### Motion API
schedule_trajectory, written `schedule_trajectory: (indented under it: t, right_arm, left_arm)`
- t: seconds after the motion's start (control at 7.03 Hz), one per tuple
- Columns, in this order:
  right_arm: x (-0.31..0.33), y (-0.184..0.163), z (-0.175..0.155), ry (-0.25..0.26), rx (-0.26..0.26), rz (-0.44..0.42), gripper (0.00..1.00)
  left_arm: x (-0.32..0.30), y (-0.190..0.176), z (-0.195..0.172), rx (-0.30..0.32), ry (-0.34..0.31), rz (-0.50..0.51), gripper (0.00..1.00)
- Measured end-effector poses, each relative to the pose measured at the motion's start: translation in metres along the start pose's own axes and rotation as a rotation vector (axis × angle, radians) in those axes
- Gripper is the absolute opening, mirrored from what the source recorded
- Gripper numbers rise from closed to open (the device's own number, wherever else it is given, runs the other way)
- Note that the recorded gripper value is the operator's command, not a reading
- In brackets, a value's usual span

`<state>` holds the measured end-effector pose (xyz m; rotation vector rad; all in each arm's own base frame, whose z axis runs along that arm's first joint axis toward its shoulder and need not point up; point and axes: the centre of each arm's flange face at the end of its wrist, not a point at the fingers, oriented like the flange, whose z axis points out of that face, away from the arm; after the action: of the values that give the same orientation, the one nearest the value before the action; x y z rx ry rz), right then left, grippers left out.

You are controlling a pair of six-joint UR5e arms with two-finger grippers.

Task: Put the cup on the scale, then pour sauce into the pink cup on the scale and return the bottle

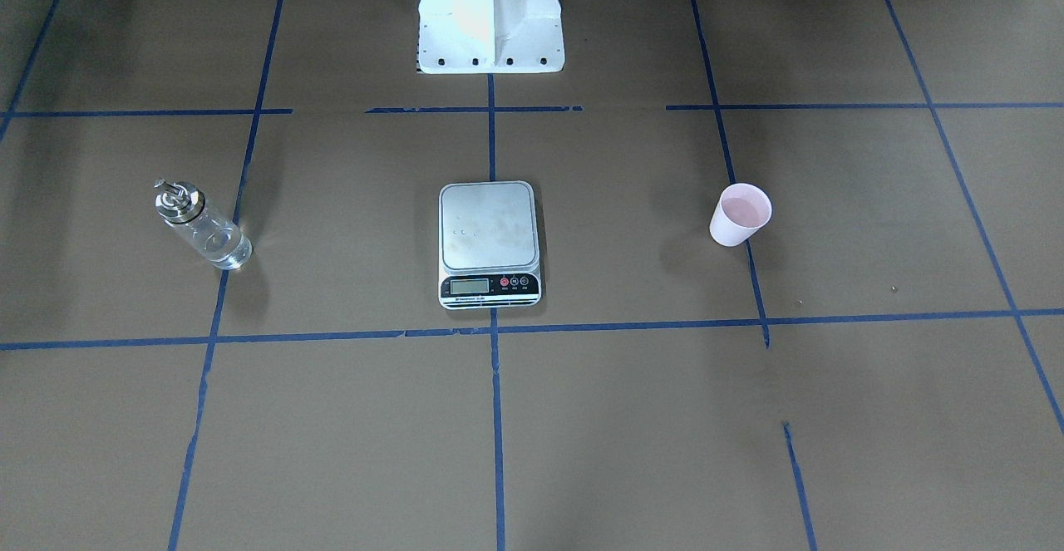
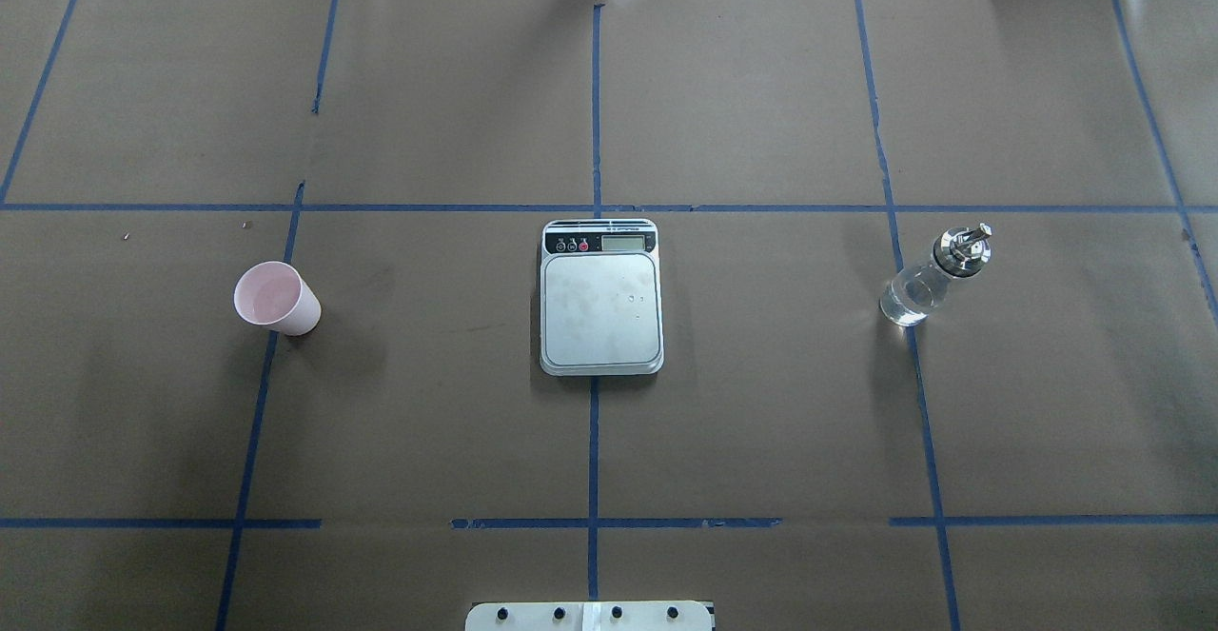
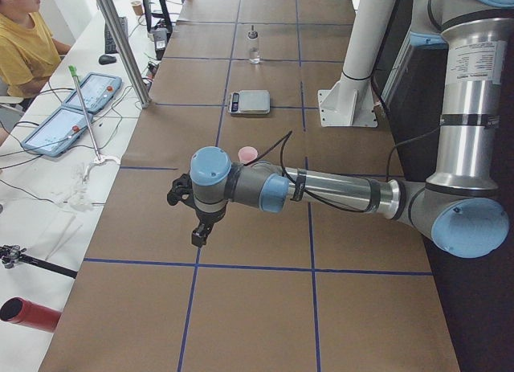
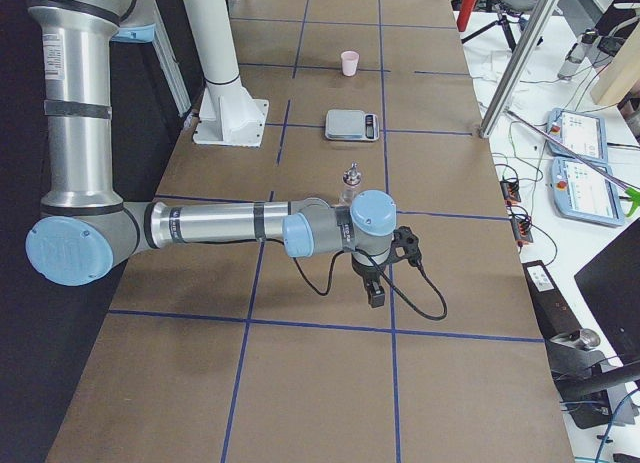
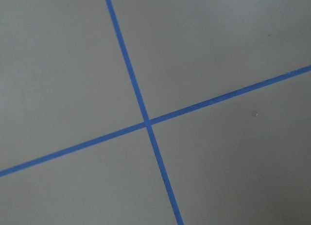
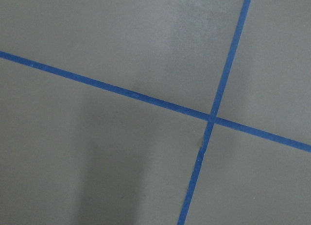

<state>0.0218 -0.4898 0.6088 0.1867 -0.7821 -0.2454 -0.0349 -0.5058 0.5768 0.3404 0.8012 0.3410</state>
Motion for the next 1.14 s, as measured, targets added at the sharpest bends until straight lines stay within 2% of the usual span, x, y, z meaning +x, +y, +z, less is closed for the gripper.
schedule_trajectory:
  t: [0.28, 0.71, 1.0, 1.14]
  right_arm:
    - [-0.007, 0.001, 0.006, -0.007, -0.010, 0.005, 1.00]
    - [-0.020, -0.003, 0.014, -0.014, -0.023, 0.007, 1.00]
    - [-0.022, -0.003, 0.016, -0.017, -0.028, 0.005, 1.00]
    - [-0.023, -0.003, 0.017, -0.020, -0.031, 0.002, 1.00]
  left_arm:
    - [0.054, -0.024, 0.026, 0.010, 0.052, -0.026, 1.00]
    - [0.187, -0.089, 0.061, 0.002, 0.142, -0.243, 1.00]
    - [0.279, -0.107, 0.108, -0.063, 0.165, -0.301, 0.99]
    - [0.305, -0.105, 0.128, -0.094, 0.165, -0.309, 0.98]
